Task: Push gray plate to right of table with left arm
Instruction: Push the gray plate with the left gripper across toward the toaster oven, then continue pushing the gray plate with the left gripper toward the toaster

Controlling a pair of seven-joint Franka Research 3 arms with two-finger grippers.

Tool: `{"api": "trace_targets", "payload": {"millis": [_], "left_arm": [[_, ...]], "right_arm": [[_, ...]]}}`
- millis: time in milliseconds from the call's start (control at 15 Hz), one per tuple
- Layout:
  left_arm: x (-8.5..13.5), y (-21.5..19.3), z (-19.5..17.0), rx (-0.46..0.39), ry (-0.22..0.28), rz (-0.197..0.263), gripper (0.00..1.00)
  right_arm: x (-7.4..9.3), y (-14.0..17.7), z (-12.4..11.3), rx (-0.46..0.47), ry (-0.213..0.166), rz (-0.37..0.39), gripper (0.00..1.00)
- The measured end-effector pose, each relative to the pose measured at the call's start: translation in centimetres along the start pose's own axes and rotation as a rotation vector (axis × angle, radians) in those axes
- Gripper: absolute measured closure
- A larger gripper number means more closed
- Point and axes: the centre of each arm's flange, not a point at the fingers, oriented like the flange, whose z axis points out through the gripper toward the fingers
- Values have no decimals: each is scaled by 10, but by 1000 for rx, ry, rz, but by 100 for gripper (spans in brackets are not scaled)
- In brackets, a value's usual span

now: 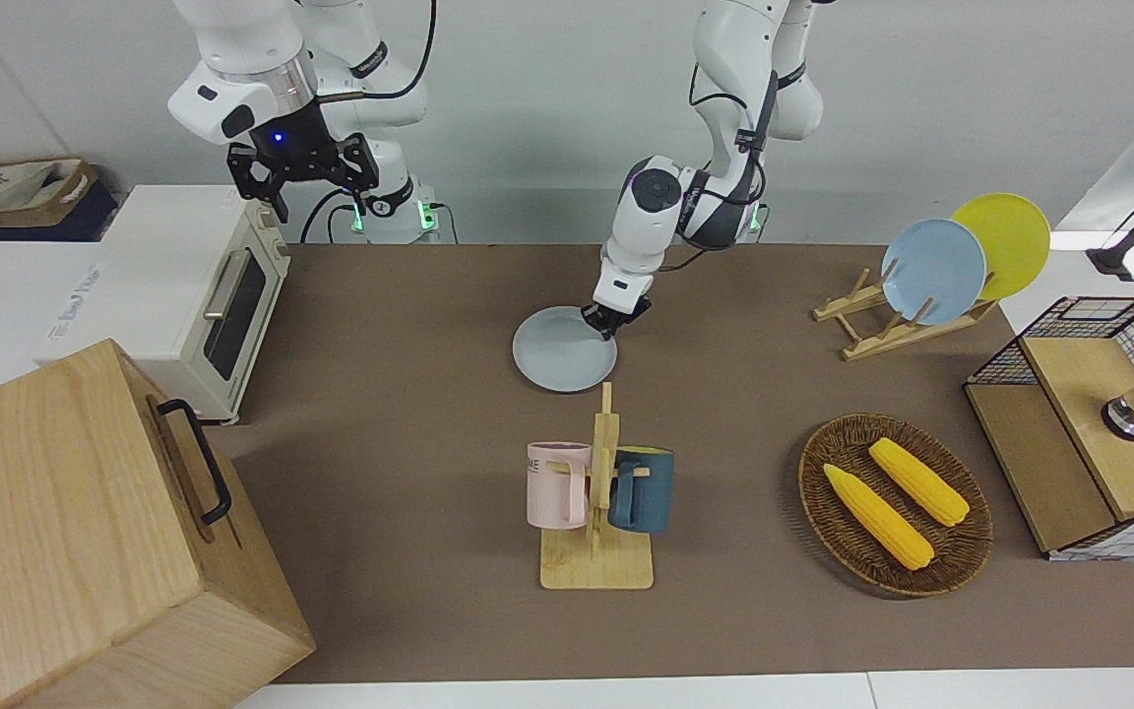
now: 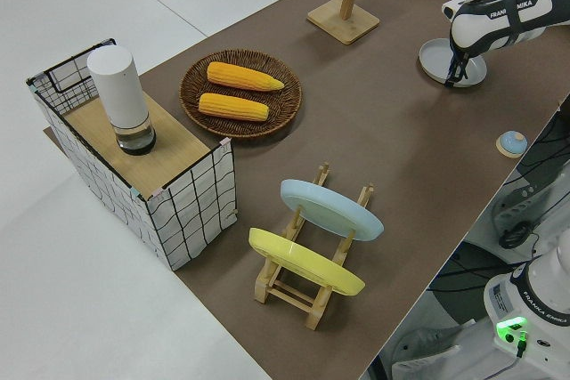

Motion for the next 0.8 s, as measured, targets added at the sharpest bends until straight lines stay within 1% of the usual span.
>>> {"api": "trace_targets", "payload": {"millis": [467, 600, 800], "left_arm": [[-17, 55, 8, -30, -5, -17, 96], [-24, 72, 10, -28, 12, -22, 96], [-35, 98, 14, -24, 55, -44, 96]], "right_arm": [[0, 0, 0, 0, 0, 0, 1], [0, 0, 0, 0, 0, 0, 1], [0, 0, 0, 0, 0, 0, 1]]}}
